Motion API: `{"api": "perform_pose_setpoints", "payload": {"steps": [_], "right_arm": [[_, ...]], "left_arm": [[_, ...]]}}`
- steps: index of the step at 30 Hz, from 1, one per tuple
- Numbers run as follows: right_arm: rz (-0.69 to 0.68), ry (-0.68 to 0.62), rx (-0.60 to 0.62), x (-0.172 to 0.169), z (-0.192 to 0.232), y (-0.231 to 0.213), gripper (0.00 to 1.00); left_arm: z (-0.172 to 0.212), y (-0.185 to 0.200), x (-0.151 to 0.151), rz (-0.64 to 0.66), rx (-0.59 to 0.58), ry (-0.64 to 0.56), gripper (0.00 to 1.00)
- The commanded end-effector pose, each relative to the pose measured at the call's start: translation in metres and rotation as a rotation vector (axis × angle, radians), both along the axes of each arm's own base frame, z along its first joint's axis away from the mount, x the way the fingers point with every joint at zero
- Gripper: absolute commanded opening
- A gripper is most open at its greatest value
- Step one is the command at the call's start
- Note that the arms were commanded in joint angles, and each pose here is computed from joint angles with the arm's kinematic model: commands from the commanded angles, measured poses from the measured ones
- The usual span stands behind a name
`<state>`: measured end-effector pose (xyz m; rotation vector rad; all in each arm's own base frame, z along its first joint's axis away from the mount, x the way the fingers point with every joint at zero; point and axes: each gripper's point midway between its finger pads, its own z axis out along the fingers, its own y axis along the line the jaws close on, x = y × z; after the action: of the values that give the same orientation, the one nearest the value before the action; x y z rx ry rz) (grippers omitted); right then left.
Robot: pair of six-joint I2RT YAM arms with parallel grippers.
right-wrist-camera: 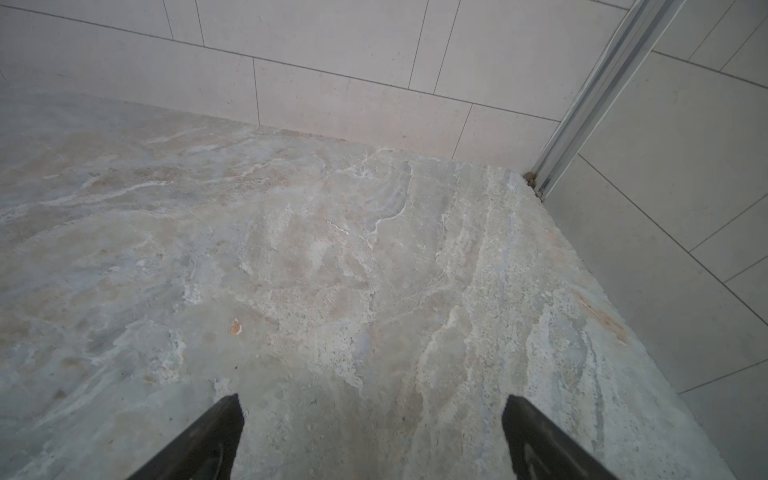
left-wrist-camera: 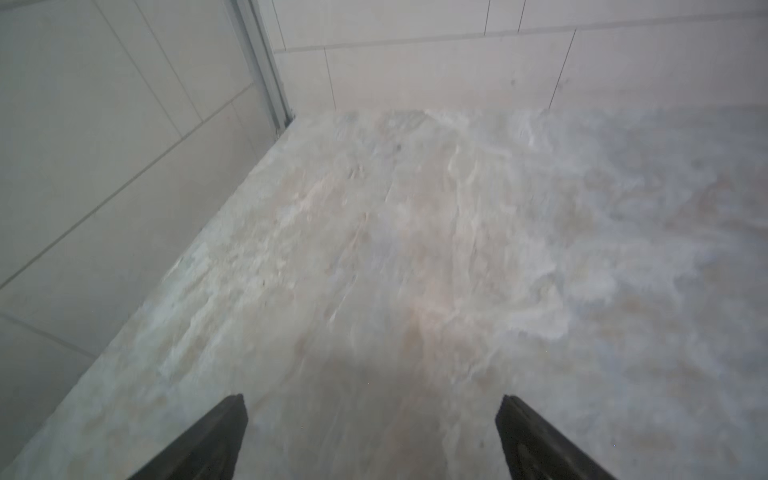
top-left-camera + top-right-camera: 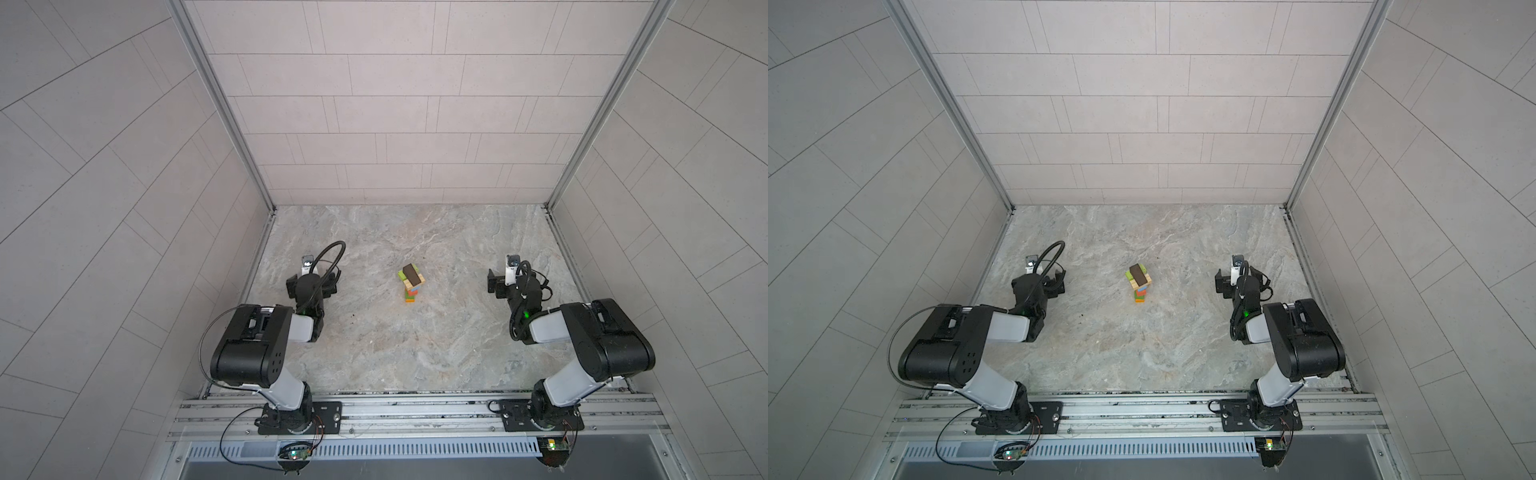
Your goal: Build the wood block tower
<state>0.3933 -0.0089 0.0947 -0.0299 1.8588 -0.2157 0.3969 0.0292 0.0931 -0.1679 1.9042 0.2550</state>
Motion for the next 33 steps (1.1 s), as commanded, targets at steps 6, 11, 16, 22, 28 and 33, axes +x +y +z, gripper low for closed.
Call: {"api": "perform_pose_setpoints", "payload": {"steps": [6, 11, 16, 22, 28, 33], "right_arm": [[0.02, -0.067, 0.0, -0.018, 0.003, 0.003, 0.99], [0.045, -0.062, -0.015, -0.015, 0.004, 0.008, 0.99], [-0.026, 0.024, -0.003, -0.001, -0.003, -0.003, 0.99], [-0.006, -0.017, 0.012, -0.011, -0.001, -0.002, 0.99], [0.074, -0.076, -0.007, -0.017, 0.005, 0.012, 0.99], [0.0, 0.025, -0.006, -0.002, -0.004, 0.0, 0.99]], "left_arm": [[0.003, -0.025, -0.038, -0.18, -0.003, -0.09, 1.0], [-0.005, -0.031, -0.013, -0.21, 0.003, -0.059, 1.0], [-0.006, -0.007, 0.001, -0.063, -0.023, 0.016, 1.0], [0.0, -0.014, -0.014, -0.11, -0.02, -0.02, 1.0], [0.002, -0.008, -0.015, -0.078, -0.01, -0.099, 1.0], [-0.007, -0.01, -0.001, -0.082, -0.037, 0.043, 1.0]]}}
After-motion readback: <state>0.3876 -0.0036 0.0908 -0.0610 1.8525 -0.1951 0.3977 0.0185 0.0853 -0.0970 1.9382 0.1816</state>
